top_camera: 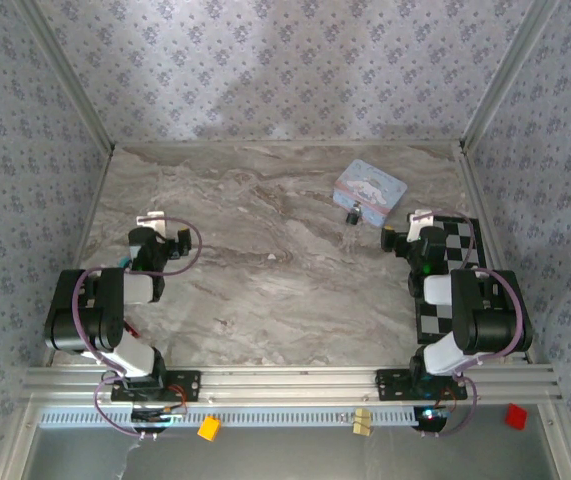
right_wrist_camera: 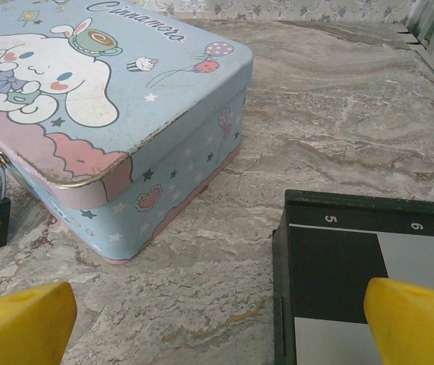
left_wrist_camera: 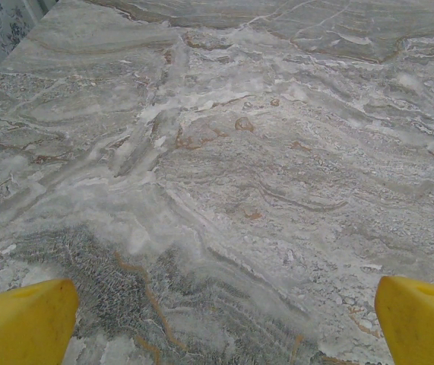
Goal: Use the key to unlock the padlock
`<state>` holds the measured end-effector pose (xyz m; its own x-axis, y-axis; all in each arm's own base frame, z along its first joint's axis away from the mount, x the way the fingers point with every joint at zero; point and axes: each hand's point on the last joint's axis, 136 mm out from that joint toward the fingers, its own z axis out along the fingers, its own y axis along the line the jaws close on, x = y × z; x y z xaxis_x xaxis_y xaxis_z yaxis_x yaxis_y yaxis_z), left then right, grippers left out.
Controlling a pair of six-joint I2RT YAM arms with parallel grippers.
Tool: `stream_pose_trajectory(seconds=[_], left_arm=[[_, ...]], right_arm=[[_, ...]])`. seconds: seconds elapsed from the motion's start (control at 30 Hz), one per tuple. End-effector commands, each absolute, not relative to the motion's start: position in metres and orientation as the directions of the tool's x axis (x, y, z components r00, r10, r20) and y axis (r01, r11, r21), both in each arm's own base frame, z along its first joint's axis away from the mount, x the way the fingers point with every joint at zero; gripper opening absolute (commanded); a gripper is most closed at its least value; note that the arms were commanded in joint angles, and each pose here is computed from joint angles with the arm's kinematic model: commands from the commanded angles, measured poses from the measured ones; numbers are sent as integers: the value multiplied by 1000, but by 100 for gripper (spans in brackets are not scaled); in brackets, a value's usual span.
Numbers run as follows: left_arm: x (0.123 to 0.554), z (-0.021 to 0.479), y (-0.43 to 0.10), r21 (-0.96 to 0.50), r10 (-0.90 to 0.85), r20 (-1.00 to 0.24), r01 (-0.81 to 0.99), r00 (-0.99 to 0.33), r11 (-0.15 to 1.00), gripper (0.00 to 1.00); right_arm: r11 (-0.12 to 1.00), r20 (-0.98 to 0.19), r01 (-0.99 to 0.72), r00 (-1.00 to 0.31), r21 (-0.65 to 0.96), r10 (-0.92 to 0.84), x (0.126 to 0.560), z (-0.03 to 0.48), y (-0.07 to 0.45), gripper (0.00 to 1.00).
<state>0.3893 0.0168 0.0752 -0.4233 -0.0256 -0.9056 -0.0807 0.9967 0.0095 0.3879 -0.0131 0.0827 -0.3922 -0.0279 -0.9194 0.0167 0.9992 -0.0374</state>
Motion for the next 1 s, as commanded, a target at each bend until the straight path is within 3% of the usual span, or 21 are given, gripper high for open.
stream_pose_trajectory(seconds=[0.0, 0.4, 0.67, 0.77, 0.87, 0.97], left_arm=[[398, 89, 14, -4, -31, -923, -70, -384, 998, 100], [398, 93, 15, -4, -34, -924, -79, -381, 997, 100], [364, 142, 7, 0, -36, -946, -110, -322, 994, 100], [352, 176, -3, 1, -31, -957, -107, -289, 994, 100], [336, 213, -2, -109, -145, -961, -159, -237, 981, 100], [314, 237, 10, -221, -288, -923, -261, -255, 940, 100]], right_arm=[[1000, -920, 16, -391, -24, -16, 392, 85, -14, 99], [998, -923, 27, -383, -50, -36, 392, 89, -13, 99], [995, -950, -3, -297, -104, -100, 369, 138, 3, 99], [999, -968, -12, -246, -51, -53, 356, 173, 10, 99], [999, -977, -23, -210, 44, 38, 338, 213, 17, 99], [968, -955, 149, -190, 201, 228, 318, 245, -7, 99]])
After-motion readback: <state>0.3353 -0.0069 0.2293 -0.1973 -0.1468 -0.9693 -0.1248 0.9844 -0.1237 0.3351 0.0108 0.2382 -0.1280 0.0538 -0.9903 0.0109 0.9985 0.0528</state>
